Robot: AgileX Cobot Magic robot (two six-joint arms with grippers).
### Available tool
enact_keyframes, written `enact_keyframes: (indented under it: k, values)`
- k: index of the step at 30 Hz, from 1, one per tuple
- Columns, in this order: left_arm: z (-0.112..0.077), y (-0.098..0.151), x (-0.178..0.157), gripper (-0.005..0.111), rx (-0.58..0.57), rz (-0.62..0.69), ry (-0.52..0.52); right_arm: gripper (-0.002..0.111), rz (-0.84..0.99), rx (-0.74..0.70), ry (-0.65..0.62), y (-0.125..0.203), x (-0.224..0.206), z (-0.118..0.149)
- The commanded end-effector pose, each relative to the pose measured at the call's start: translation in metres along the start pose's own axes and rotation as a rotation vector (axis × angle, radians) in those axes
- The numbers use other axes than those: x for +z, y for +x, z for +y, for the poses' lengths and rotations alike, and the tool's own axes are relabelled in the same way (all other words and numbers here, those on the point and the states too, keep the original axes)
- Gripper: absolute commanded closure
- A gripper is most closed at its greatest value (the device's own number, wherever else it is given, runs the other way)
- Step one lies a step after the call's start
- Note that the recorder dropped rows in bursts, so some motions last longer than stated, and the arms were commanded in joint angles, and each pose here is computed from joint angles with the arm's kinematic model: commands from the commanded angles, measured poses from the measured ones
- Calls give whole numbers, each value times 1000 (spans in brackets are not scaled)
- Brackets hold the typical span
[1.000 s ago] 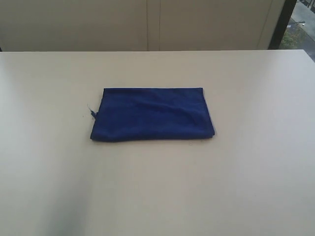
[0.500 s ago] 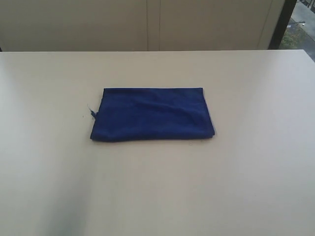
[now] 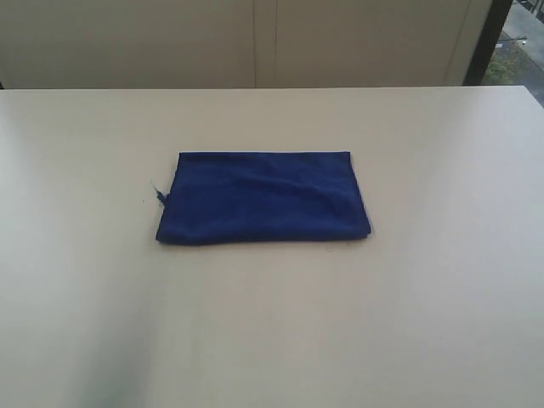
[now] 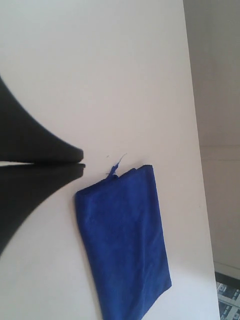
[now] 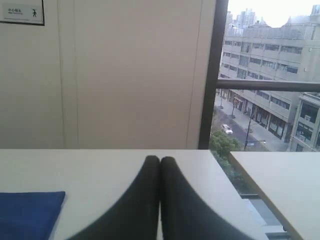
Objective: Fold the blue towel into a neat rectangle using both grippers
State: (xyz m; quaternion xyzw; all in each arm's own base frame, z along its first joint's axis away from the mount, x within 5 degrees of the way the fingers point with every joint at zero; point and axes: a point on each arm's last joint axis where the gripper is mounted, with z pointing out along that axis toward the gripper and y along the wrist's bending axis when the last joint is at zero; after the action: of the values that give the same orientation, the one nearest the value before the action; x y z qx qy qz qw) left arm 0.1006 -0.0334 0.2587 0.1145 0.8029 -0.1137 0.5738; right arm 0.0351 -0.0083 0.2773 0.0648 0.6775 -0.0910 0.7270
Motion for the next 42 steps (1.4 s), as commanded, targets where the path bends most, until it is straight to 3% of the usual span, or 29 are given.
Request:
enact_keyframes:
  k: [1, 16, 42]
  values:
    - [0, 1, -1, 107, -7, -4, -3, 108, 62, -7, 7, 21, 4, 0]
    - [0, 1, -1, 107, -7, -4, -3, 108, 354, -7, 0, 97, 10, 2]
    - [0, 1, -1, 107, -7, -4, -3, 108, 334, -15, -71, 97, 10, 6]
